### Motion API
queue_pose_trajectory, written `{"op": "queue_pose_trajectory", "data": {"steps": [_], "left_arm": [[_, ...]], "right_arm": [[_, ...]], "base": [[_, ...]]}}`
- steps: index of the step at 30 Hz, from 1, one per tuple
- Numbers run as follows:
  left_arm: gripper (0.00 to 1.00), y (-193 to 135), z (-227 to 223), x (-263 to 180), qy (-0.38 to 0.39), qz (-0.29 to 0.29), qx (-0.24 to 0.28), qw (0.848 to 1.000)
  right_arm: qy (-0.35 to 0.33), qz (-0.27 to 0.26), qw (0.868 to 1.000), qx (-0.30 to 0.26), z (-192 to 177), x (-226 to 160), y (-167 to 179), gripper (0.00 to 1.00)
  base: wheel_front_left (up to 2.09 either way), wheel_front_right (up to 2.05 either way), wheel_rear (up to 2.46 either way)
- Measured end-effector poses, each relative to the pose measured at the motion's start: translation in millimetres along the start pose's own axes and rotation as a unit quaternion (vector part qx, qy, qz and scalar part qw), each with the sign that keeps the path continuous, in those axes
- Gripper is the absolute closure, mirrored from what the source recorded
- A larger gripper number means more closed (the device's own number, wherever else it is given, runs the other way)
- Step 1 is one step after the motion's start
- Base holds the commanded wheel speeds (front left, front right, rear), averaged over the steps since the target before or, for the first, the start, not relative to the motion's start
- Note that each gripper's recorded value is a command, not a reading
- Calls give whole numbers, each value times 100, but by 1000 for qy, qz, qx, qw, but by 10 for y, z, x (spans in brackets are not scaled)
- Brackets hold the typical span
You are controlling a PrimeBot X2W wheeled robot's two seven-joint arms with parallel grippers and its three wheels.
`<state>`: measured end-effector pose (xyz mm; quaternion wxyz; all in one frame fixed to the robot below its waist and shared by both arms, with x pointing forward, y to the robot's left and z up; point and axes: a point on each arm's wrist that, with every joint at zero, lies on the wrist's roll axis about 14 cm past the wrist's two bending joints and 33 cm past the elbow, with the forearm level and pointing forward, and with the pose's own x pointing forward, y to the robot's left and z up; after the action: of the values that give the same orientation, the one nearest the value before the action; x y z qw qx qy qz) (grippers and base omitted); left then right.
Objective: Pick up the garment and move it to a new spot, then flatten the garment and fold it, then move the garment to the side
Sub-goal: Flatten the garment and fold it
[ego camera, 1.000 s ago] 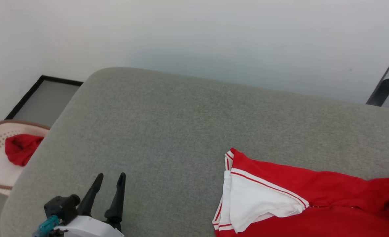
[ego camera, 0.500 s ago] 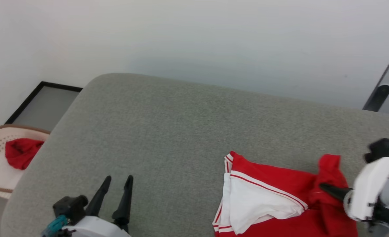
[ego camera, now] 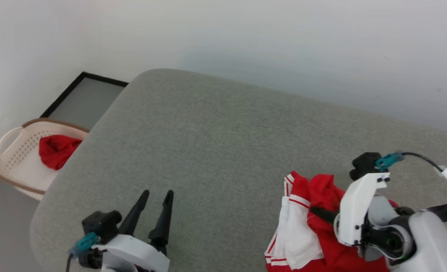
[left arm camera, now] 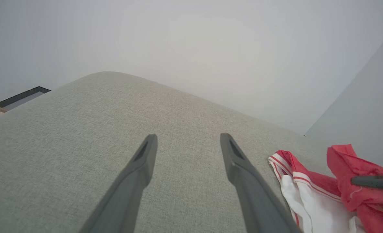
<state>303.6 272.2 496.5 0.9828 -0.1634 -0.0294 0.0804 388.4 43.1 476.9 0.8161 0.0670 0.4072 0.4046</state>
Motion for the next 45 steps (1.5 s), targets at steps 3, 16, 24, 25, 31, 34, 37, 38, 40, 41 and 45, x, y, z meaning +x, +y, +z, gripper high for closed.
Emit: {"op": "queue_pose_trajectory", "data": {"steps": [3,16,24,25,31,34,37,38,40,41,45], "left_arm": [[0,20,-3,-7,1,6,-1,1000],[0,131,-59,-2,11,24,-5,1000],[0,120,-95,27,16,17,-1,1000],[0,110,-100,32,17,14,2,1000],[0,4,-112,119,18,-7,12,1000],[0,-84,-93,182,13,-22,20,999],[0,-147,-120,224,16,-31,26,999],[0,-180,-114,250,14,-36,28,999],[0,-219,-102,278,11,-41,29,999],[0,-289,-107,320,11,-51,34,998],[0,-347,-102,387,8,-60,54,997]], "right_arm": [[13,0,1000,-7,-59,152,36,100],[27,-19,999,-20,-134,398,-18,0],[-44,-8,998,-41,107,147,52,0],[-56,-8,997,-46,133,91,53,0],[-186,-46,975,-113,375,-498,-161,0],[-246,-80,955,-143,419,-798,-331,0],[-294,-119,934,-166,399,-1080,-528,0],[-309,-135,925,-176,382,-1183,-605,0],[-324,-151,916,-182,369,-1285,-685,0],[-352,-184,895,-201,337,-1480,-823,0],[-393,-243,858,-223,193,-1828,-1068,0]], "base": [[0,0,0],[0,0,0],[0,0,0],[0,0,0],[0,0,0],[0,0,0],[0,0,0],[0,0,0],[0,0,0],[0,0,0],[0,0,0]]}}
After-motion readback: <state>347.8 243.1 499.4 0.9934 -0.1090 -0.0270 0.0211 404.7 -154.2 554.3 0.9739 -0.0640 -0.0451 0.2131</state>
